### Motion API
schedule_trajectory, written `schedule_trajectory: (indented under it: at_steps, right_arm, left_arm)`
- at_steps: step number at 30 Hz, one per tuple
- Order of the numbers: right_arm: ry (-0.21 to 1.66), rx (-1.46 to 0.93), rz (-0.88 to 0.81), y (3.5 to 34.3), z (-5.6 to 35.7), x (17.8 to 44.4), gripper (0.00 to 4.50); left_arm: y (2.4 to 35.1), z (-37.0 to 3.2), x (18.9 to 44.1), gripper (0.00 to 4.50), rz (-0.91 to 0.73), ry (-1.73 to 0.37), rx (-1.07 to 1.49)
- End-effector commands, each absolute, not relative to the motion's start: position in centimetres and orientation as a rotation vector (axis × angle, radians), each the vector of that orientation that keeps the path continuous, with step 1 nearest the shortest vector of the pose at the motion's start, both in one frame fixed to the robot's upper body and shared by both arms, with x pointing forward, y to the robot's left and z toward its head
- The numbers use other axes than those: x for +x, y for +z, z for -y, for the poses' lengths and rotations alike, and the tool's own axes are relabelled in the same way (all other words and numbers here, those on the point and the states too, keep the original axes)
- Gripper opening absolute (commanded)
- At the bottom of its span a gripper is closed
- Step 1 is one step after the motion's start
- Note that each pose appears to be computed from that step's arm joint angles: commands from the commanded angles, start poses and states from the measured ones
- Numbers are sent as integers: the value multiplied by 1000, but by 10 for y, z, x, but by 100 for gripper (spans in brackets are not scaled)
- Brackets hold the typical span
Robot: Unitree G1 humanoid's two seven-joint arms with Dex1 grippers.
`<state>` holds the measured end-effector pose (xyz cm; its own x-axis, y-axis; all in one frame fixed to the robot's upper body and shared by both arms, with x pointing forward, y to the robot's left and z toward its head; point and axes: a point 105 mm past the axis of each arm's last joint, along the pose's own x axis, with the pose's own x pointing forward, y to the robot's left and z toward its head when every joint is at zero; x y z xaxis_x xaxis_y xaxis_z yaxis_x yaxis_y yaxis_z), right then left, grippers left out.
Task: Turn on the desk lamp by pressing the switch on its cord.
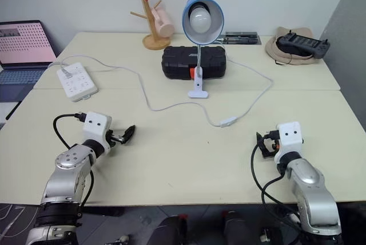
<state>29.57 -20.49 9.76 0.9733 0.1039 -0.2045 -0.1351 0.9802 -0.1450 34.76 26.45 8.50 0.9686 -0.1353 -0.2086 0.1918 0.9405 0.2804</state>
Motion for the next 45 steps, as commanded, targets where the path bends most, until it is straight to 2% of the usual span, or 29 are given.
schedule_trajectory:
  at_steps: [1,4,10,16,20,25,33,37,39,45]
  right_arm:
    - [105,-161,-151,108,206,297,450]
    - [178,-169,-139,113,193,300,450]
    - [258,-226,-140,124,200,309,450]
    - [644,-370,-136,149,179,319,450]
    - [871,-444,-145,161,167,328,450]
    - [1101,-587,-182,153,156,341,450]
    - [1215,-762,-234,132,160,368,450]
    - [1222,-801,-237,130,157,384,450]
    - [1234,-802,-229,133,148,391,450]
    - [1260,-838,-290,125,146,396,450]
  left_arm:
    - [87,-260,347,444,-187,-181,300]
    - [103,-264,346,444,-149,-175,303]
    - [118,-247,351,444,-113,-262,270]
    - [134,-210,342,444,-80,-487,299]
    - [143,-184,327,444,-72,-671,332]
    - [141,-161,304,444,-91,-855,352]
    - [130,-159,290,444,-103,-884,370]
    - [129,-149,276,444,-93,-966,402]
    - [129,-151,277,444,-95,-956,407]
    - [129,-152,274,444,-99,-942,404]
